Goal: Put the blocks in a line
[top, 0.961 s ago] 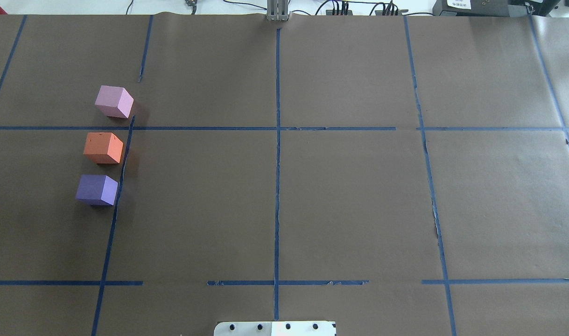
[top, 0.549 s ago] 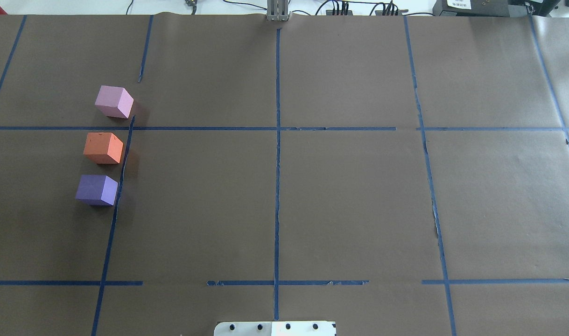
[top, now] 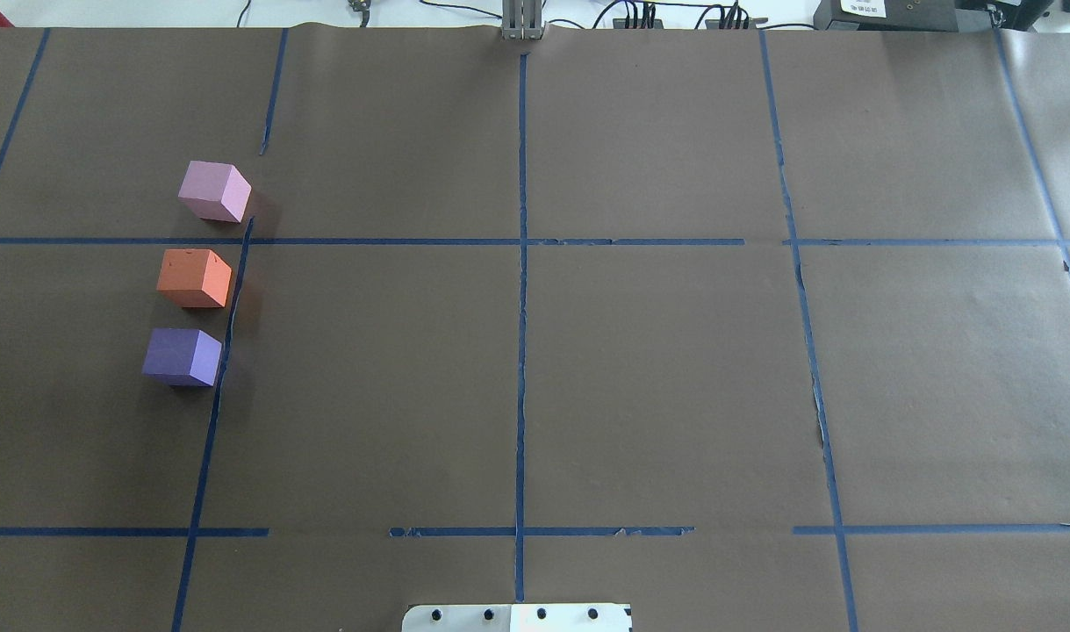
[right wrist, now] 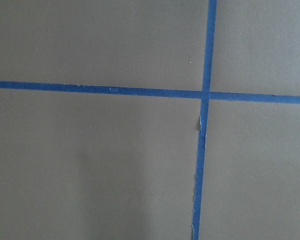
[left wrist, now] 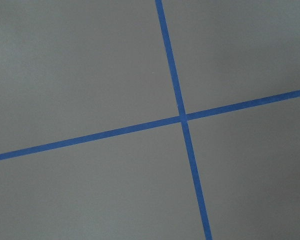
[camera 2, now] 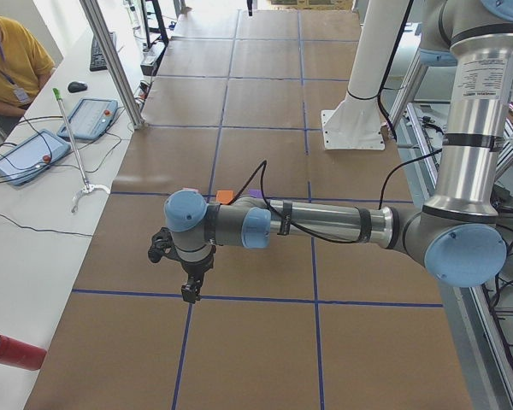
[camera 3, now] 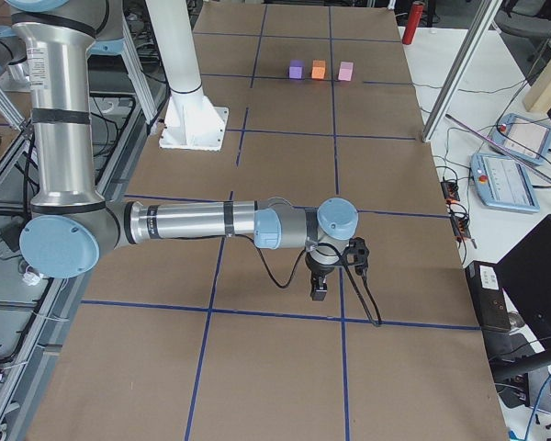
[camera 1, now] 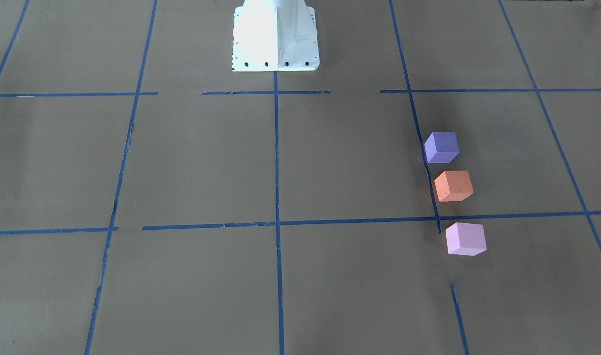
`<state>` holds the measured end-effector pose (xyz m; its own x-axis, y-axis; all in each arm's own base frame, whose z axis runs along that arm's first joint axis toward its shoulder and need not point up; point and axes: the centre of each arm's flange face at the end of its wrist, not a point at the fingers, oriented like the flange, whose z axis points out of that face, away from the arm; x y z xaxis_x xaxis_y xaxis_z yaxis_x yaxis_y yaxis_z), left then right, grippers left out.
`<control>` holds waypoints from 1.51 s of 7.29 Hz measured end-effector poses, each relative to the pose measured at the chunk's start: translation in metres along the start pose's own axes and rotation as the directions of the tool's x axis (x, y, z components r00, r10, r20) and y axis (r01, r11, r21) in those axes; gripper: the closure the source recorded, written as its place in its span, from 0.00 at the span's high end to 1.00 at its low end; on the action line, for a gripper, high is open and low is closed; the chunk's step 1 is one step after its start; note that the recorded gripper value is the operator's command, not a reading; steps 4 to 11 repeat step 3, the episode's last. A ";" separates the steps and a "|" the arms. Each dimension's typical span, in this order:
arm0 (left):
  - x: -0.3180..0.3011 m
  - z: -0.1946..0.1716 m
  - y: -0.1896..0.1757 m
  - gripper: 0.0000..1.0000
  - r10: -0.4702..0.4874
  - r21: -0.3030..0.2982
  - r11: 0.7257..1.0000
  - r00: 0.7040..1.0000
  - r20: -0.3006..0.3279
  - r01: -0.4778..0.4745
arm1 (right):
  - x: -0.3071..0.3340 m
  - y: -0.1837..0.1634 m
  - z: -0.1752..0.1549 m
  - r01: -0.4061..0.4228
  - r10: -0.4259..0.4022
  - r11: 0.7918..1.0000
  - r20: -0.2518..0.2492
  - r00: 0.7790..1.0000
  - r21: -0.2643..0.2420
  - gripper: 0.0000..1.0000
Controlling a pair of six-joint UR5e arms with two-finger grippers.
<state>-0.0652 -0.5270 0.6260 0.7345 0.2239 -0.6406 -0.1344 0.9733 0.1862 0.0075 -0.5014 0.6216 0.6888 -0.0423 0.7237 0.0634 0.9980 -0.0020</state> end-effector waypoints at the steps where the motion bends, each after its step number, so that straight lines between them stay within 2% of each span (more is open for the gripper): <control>1: 0.001 -0.001 0.000 1.00 0.001 0.001 1.000 1.000 -0.001 -0.001 | 0.000 0.000 0.000 0.000 0.000 1.000 0.000 1.000 0.000 1.00; 11: 0.001 -0.001 0.000 1.00 0.002 0.002 1.000 1.000 -0.002 -0.002 | 0.000 0.000 0.000 0.000 0.000 1.000 0.000 1.000 0.000 1.00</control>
